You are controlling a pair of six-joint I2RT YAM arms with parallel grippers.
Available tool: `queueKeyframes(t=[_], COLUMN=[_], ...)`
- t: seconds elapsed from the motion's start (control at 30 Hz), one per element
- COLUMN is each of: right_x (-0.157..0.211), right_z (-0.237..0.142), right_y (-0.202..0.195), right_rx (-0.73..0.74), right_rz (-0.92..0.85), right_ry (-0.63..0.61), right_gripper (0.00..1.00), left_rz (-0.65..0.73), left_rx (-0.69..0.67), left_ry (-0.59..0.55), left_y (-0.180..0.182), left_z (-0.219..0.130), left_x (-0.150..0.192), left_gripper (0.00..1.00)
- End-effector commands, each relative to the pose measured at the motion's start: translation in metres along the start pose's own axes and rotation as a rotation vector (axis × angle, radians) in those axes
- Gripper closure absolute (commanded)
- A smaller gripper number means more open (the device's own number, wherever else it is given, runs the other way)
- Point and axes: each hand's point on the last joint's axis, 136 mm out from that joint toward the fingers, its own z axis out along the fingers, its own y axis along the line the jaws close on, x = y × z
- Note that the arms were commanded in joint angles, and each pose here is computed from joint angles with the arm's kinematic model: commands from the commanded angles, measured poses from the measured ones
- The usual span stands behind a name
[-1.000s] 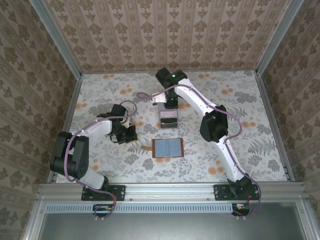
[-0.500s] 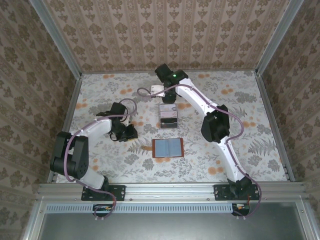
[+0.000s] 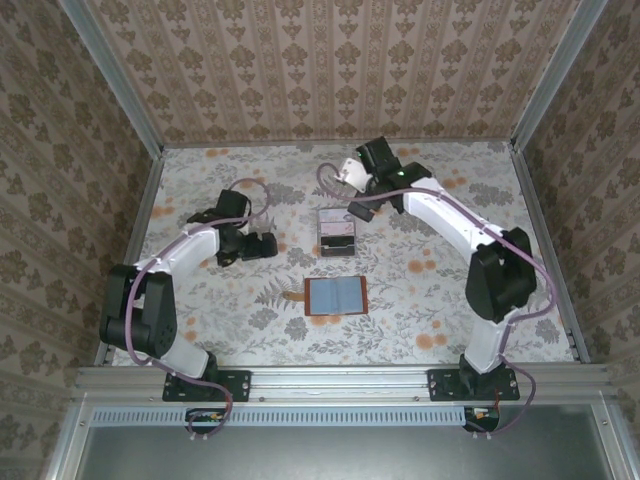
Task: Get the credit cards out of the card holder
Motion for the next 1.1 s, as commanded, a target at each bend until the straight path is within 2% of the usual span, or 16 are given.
queueKeyframes(t=[0.0,0.13,0.3,0.4,0.57,0.83,0.93,1.07], right_x=[0.021,0.065,0.126,0.160,0.201,0.201,0.209,0.221], right_z=[-0.010,-0.010,-0.002,0.003,0.000,-0.025,-0.027,-0.024], right_y=[-0.030,-0.039,-0.053,-0.061,-0.074,-0.081,-0.071,-0.058], right_rx=[0.131,0.185,0.264,0.330,0.440,0.486,0.459,0.474], right_rz=[0.208,0.367,0.619,0.744,0.872,0.883,0.915,0.939], right_ry=[-0.046,-0.044,-0.058,-0.090,-0.118,-0.277,-0.274,-0.294], right_gripper=[0.00,0.00,0.00,0.00,0.00,0.00,0.00,0.00], left_rz=[0.018,0.013,0.018,0.029,0.048,0.074,0.103,0.145], left_rx=[-0.156,-0.261,-0.486,-0.549,-0.525,-0.381,-0.334,-0.282], left_ry=[-0.110,-0.177,-0.331,-0.424,-0.531,-0.732,-0.718,-0.784], left_y=[0.030,0.058,0.100,0.116,0.129,0.134,0.126,0.116], left_z=[-0.018,-0.025,-0.044,-0.049,-0.036,-0.018,-0.014,-0.018], left_x=[-0.027,-0.043,-0.066,-0.075,-0.091,-0.112,-0.112,-0.105], left_gripper=[0.00,0.00,0.00,0.00,0.00,0.00,0.00,0.00])
